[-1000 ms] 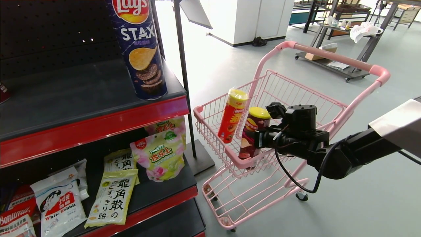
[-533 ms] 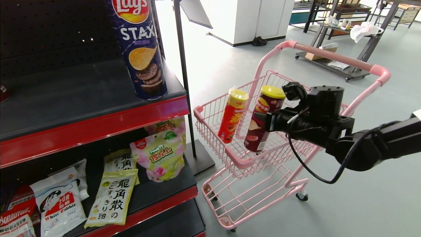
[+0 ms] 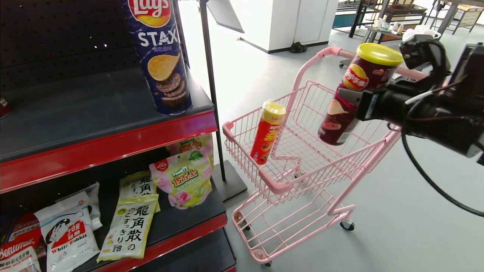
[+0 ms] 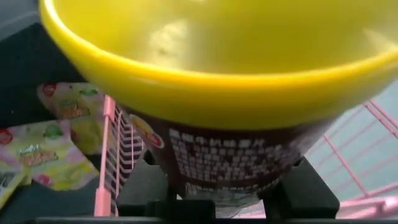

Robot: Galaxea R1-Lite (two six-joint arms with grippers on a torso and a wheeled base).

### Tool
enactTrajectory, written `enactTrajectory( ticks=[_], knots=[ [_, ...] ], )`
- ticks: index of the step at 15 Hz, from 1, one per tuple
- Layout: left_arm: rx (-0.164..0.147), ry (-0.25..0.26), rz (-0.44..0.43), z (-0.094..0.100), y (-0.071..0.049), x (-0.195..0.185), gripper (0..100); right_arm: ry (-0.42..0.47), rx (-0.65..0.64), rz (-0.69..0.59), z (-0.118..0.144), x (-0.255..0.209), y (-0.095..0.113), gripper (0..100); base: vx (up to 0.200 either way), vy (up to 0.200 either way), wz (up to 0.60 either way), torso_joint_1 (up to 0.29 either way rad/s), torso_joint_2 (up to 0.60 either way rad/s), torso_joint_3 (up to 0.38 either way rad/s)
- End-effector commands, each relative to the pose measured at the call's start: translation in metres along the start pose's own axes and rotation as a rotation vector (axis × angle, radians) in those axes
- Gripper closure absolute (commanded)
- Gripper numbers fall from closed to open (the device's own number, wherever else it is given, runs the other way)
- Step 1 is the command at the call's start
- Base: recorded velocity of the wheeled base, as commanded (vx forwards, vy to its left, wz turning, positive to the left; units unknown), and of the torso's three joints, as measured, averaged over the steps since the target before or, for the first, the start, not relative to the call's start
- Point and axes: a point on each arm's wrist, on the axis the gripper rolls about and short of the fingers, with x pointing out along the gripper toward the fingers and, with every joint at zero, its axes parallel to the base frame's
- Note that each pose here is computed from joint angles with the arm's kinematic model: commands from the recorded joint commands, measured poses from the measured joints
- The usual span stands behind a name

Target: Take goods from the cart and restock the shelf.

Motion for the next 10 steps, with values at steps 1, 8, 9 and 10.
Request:
enactTrajectory(
  ticks=[1, 8, 9, 10],
  knots=[
    [0.000, 0.000, 0.000, 0.000, 0.000, 0.000, 0, 0.060, -0.046, -0.025, 0.006, -0.114, -0.006, 100, 0.000, 0.000, 0.00, 0.000, 0.00, 0.000],
    [0.003, 0.000, -0.003, 0.000, 0.000, 0.000, 0, 0.236, -0.064, -0.122, -0.054, -0.230, -0.019, 100, 0.000, 0.000, 0.00, 0.000, 0.00, 0.000],
    [0.003, 0.000, -0.003, 0.000, 0.000, 0.000, 0, 0.242, -0.066, -0.135, -0.058, -0.232, -0.019, 100, 0.000, 0.000, 0.00, 0.000, 0.00, 0.000],
    [0.003, 0.000, -0.003, 0.000, 0.000, 0.000, 0, 0.243, -0.065, -0.144, -0.058, -0.232, -0.020, 100, 0.000, 0.000, 0.00, 0.000, 0.00, 0.000]
  ],
)
